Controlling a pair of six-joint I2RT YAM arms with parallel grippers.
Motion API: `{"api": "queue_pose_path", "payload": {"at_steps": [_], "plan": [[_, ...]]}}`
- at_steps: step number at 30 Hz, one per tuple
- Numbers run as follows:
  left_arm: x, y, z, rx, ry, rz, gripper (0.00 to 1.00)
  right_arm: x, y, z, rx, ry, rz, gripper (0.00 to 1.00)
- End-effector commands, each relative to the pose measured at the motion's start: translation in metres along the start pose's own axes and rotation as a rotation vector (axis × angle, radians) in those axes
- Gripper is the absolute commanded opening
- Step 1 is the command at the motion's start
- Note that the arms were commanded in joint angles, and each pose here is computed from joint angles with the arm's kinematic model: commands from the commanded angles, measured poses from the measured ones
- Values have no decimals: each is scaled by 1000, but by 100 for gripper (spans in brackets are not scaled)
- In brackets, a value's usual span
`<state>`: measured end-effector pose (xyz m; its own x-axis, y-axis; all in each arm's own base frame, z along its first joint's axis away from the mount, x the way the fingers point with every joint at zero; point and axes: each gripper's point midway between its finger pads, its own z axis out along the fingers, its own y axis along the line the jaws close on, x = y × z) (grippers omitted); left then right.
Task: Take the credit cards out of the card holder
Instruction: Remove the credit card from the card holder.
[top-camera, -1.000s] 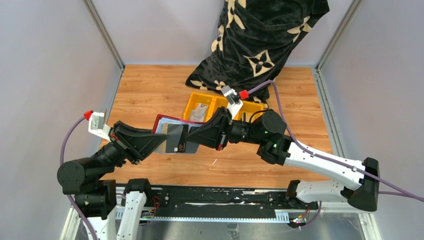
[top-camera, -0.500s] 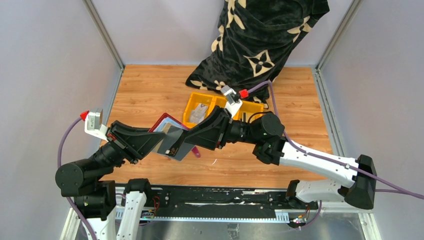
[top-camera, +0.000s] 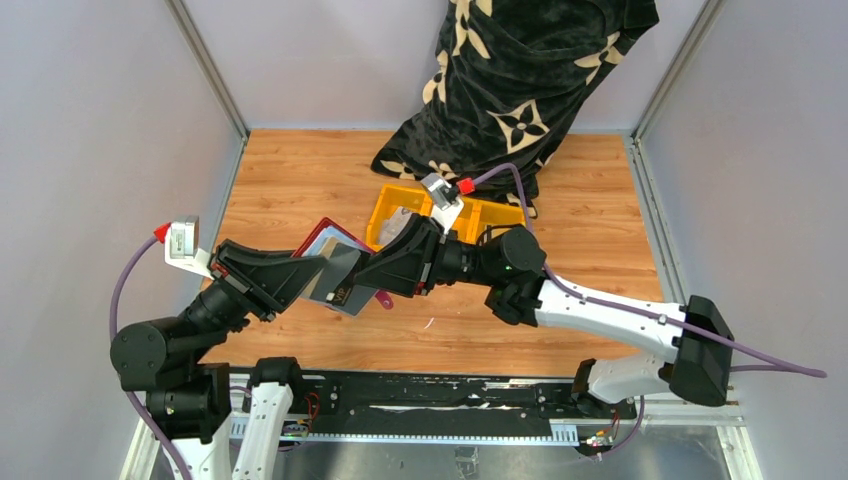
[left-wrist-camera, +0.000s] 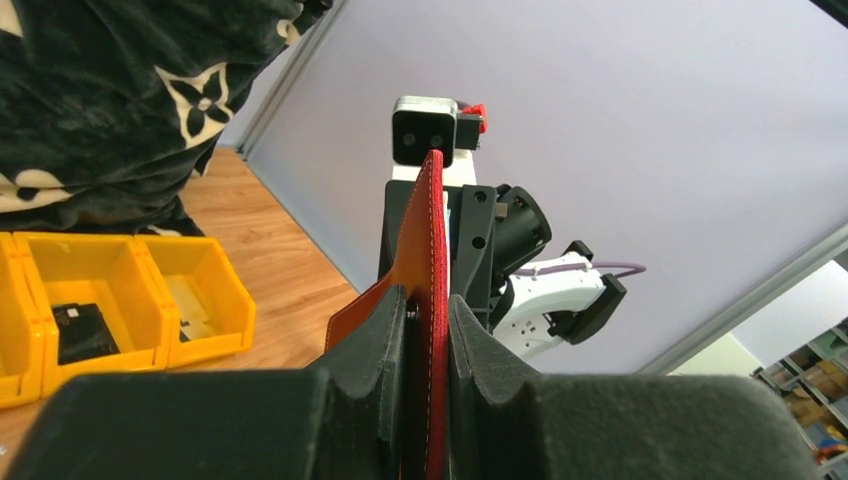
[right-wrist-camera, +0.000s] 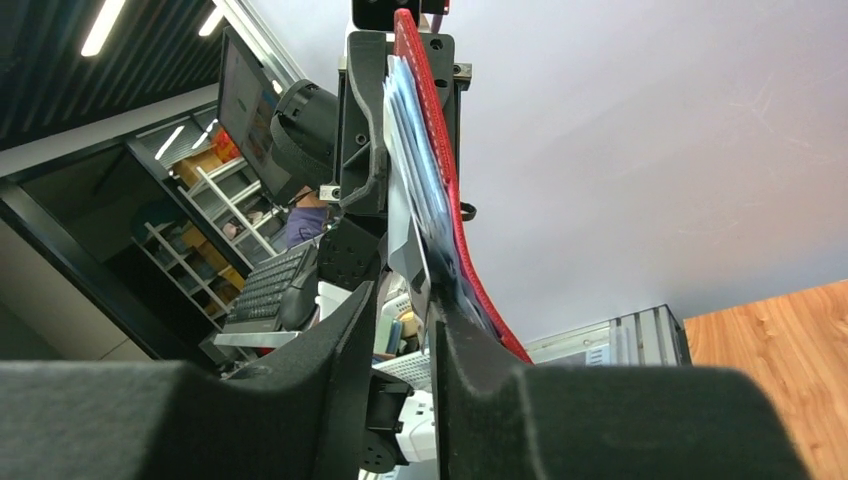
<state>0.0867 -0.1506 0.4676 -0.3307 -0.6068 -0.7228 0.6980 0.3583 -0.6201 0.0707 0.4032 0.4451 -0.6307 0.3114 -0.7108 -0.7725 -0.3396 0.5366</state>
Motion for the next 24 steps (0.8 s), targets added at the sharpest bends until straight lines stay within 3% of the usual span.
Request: {"api": "queue_pose_path", "payload": {"at_steps": [1,8,22,24], "plan": [[-10,-2,1,-14,-39,22,1,-4,12,11,-83,-32,26,28],[-13,10,-1,-83,-64,61,0,-9,12,11,-112,-74,51,0],[-27,29,-2,-187,-142,97,1,-17,-26,-42,29,-91,73,0],[-28,28,-2,-185,-140,105,1,-22,-46,-61,114,-80,81,0]]}}
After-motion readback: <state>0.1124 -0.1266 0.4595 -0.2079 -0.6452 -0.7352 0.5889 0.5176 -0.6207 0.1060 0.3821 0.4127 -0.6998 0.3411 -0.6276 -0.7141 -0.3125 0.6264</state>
